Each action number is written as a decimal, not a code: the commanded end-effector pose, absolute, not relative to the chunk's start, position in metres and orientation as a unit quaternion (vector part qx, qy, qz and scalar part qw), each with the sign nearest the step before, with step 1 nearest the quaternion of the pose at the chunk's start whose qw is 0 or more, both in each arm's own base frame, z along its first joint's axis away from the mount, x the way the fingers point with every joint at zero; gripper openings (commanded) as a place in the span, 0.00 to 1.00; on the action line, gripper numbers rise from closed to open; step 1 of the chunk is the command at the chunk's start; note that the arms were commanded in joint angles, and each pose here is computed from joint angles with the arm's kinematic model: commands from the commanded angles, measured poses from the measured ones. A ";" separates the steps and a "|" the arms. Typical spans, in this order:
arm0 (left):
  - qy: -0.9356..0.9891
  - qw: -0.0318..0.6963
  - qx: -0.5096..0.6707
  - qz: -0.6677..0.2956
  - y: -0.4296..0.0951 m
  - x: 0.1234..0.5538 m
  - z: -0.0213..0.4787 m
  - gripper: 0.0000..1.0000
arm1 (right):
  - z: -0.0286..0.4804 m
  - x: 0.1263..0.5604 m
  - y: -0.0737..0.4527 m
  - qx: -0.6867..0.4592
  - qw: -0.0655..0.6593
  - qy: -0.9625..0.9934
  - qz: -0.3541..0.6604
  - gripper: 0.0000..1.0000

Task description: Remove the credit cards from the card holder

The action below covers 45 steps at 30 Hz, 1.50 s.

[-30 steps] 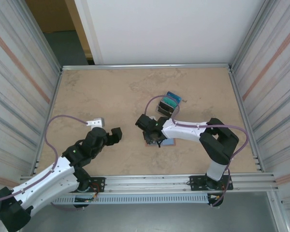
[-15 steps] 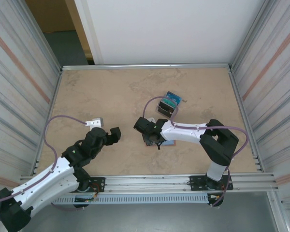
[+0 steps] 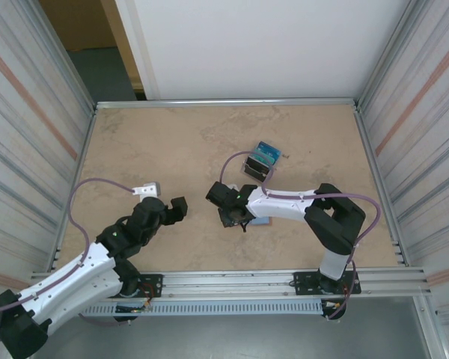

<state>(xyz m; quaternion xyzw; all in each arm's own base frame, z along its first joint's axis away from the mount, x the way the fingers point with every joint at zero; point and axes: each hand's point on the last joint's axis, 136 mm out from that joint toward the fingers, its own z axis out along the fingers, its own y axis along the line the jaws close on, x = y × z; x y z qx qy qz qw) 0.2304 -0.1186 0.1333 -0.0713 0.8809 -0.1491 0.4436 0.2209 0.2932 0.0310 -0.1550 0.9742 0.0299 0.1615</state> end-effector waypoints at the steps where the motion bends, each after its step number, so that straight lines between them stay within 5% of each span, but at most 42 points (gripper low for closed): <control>1: 0.882 0.448 -0.072 -0.131 -0.112 0.232 0.130 0.99 | 0.020 0.219 0.286 -0.138 0.148 0.979 0.020 0.42; 9: 0.880 0.450 -0.072 -0.133 -0.113 0.233 0.132 0.99 | 0.006 0.217 0.273 -0.133 0.137 0.982 -0.001 0.36; 25: 0.879 0.451 -0.070 -0.140 -0.116 0.233 0.137 0.99 | 0.027 0.225 0.274 -0.088 0.136 0.980 0.117 0.22; 36: 0.876 0.451 -0.062 -0.158 -0.127 0.238 0.141 0.99 | 0.051 0.201 0.320 -0.137 0.113 0.958 0.227 0.18; 45: 0.878 0.445 -0.052 -0.168 -0.138 0.243 0.142 0.99 | 0.049 0.204 0.291 -0.113 0.135 0.972 0.154 0.18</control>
